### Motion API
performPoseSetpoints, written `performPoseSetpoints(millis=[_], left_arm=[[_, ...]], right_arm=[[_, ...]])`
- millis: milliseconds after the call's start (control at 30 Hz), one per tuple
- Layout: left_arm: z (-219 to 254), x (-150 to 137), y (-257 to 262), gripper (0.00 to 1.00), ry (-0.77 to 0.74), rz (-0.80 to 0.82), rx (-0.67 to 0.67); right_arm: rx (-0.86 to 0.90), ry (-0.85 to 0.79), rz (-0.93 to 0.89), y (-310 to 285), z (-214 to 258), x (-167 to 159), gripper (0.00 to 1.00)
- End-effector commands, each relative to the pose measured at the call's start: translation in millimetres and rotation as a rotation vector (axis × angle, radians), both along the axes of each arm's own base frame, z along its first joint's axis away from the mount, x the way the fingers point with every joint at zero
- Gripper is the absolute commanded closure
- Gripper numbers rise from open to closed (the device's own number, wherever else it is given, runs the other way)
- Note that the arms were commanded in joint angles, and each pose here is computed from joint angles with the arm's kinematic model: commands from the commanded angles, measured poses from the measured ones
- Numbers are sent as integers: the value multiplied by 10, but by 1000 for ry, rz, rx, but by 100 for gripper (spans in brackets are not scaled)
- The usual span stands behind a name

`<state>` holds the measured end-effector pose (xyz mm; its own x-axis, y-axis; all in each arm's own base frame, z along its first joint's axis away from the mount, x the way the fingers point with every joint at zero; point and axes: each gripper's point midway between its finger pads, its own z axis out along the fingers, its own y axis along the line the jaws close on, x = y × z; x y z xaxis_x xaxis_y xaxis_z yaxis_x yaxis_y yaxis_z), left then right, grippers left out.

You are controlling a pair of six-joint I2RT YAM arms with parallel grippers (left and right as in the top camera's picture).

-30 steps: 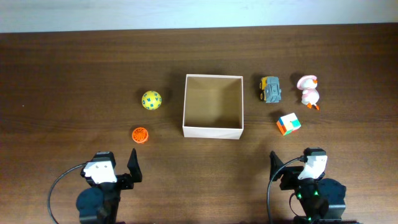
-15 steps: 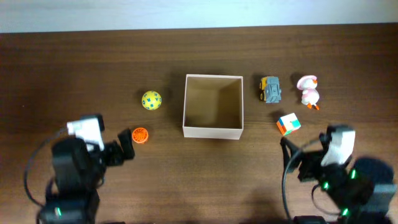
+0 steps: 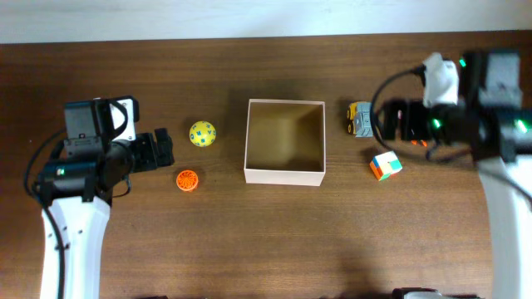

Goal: Pack container
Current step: 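Reach the right gripper to the yellow-grey toy truck and grasp it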

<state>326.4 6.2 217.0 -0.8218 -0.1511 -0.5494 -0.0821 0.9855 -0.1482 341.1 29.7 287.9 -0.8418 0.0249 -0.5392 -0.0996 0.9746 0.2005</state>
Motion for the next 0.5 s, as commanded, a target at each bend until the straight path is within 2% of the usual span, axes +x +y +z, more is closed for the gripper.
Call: performPoseSetpoints(millis=[0,200,367,467], left_arm=[[-27,49,-32,1,14,-28,1],[-125,68,-29,1,47,-28,-2],[-133,70,-29,1,50,-27,-2],[-133,70,-29,1,50,-27,-2]], right_arm=[[7,56,14,-7,-272,290,1],[-16,187,-3,-80,-1039,765,1],[-69,274,-96,-241,-1636,1021,0],[-79,296,-116,-274,-1882,1123,4]])
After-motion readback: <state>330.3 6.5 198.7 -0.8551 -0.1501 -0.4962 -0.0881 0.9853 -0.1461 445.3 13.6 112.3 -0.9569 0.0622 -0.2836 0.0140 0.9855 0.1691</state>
